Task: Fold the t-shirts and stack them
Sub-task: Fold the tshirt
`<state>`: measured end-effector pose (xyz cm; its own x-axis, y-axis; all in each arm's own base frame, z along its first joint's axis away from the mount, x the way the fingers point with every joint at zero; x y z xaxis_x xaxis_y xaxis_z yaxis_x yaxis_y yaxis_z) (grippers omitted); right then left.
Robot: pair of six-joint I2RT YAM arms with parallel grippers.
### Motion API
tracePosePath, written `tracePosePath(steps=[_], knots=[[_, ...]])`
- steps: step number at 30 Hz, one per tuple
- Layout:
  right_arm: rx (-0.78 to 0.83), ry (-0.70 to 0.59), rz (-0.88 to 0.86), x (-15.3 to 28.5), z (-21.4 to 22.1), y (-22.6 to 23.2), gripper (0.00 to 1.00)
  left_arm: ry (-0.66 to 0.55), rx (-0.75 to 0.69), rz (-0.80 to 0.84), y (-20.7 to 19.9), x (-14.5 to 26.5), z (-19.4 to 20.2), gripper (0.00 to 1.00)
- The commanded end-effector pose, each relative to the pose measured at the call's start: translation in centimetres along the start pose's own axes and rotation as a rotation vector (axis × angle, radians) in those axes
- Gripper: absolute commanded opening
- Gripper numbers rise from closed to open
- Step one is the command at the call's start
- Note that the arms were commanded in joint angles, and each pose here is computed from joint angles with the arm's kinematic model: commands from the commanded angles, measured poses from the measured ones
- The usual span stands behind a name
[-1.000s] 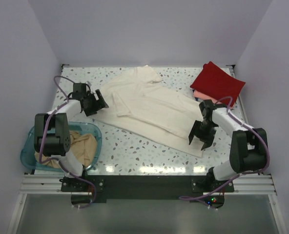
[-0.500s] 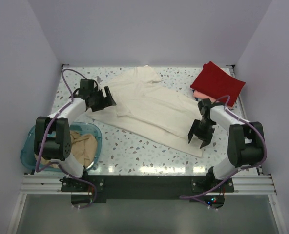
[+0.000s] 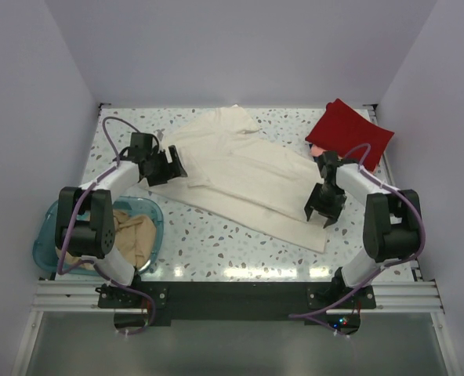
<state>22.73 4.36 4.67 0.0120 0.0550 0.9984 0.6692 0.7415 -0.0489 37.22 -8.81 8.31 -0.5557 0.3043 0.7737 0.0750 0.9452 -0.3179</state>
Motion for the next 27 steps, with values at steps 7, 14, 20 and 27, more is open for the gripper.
tracePosePath(steps=[7,14,20,27], knots=[[-0.042,-0.166,-0.004,1.8,-4.5,2.0,0.58,-0.030,-0.033,0.016,-0.5,1.0,-0.1,0.84],[-0.058,-0.218,0.006,3.3,-6.4,2.0,0.59,-0.039,-0.051,0.017,-0.6,1.6,-0.2,0.84],[-0.089,-0.285,-0.024,6.5,-8.3,1.2,0.60,-0.043,-0.057,0.042,-1.3,1.5,-0.3,0.83],[-0.098,-0.290,-0.082,8.1,-7.9,1.3,0.59,-0.027,-0.034,0.084,-2.8,0.0,-0.6,0.69]])
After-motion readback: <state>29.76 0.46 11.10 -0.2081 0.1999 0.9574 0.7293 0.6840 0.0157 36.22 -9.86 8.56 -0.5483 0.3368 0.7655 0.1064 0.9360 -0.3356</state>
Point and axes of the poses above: each gripper's point midway between its finger pads, its own x axis back along the fingers, its own y axis along the line the jaws close on, z = x × y, the point moved 2 cm from there along x, back along the fingers, and after that the axes turned 12 degrees about -x, right-handed, at the moved point
